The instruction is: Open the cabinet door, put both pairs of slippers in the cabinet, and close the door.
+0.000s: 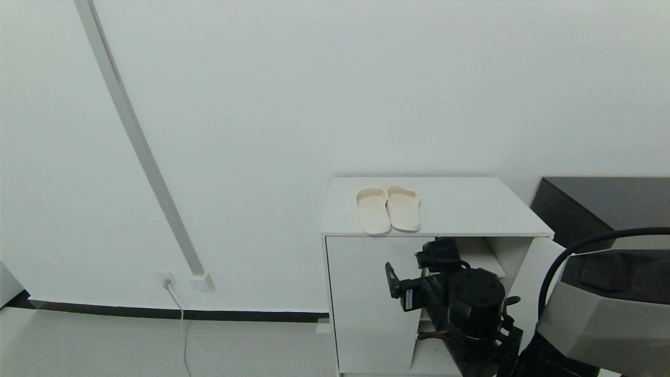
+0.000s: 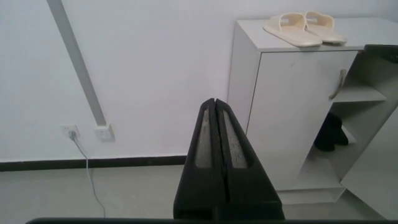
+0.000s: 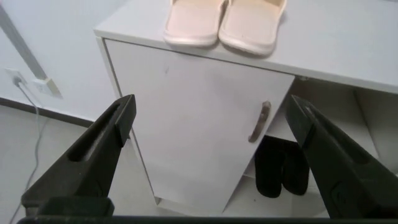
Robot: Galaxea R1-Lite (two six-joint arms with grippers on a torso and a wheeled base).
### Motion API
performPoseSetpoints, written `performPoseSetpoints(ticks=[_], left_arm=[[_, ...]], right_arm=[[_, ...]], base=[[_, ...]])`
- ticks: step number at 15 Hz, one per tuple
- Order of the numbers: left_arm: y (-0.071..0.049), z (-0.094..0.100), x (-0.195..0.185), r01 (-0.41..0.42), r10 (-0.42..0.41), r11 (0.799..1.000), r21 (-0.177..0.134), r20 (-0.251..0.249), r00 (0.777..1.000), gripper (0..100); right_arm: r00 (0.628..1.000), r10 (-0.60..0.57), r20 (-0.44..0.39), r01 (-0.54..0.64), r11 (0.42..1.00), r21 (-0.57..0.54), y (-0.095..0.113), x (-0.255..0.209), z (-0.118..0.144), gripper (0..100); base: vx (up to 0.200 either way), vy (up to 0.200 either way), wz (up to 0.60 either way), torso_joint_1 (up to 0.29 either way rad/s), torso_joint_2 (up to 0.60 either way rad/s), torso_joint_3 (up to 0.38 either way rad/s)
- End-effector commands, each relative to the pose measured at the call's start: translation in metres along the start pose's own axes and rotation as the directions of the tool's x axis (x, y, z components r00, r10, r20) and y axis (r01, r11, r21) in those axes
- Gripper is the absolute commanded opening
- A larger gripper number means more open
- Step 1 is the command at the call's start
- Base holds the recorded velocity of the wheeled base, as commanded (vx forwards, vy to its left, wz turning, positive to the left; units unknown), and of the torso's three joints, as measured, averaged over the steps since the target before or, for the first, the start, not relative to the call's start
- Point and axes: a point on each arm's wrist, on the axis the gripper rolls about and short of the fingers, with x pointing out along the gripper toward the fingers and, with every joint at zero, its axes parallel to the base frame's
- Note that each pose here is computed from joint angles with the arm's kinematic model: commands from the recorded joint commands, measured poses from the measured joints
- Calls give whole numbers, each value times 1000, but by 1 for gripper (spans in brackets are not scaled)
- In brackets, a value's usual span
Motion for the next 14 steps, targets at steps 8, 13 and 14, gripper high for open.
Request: performPoseSetpoints(ticks=[8, 13, 14], left_arm=[[0, 0, 0, 1, -1, 1000, 8, -2, 1000, 0], [0, 0, 0, 1, -1, 1000, 6, -2, 1000, 0], [0, 0, 0, 1, -1, 1000, 6, -2, 1000, 0]], right_arm=[[998, -16, -55, 18, 999, 28, 7, 35, 56, 100], [978, -26, -205, 57, 988, 145, 13, 38, 122, 100], [976, -28, -214, 59, 988, 141, 13, 39, 121, 100]], base=[[0, 0, 0, 3, -7, -3], [0, 0, 0, 0, 0, 0], [0, 0, 0, 0, 0, 0]])
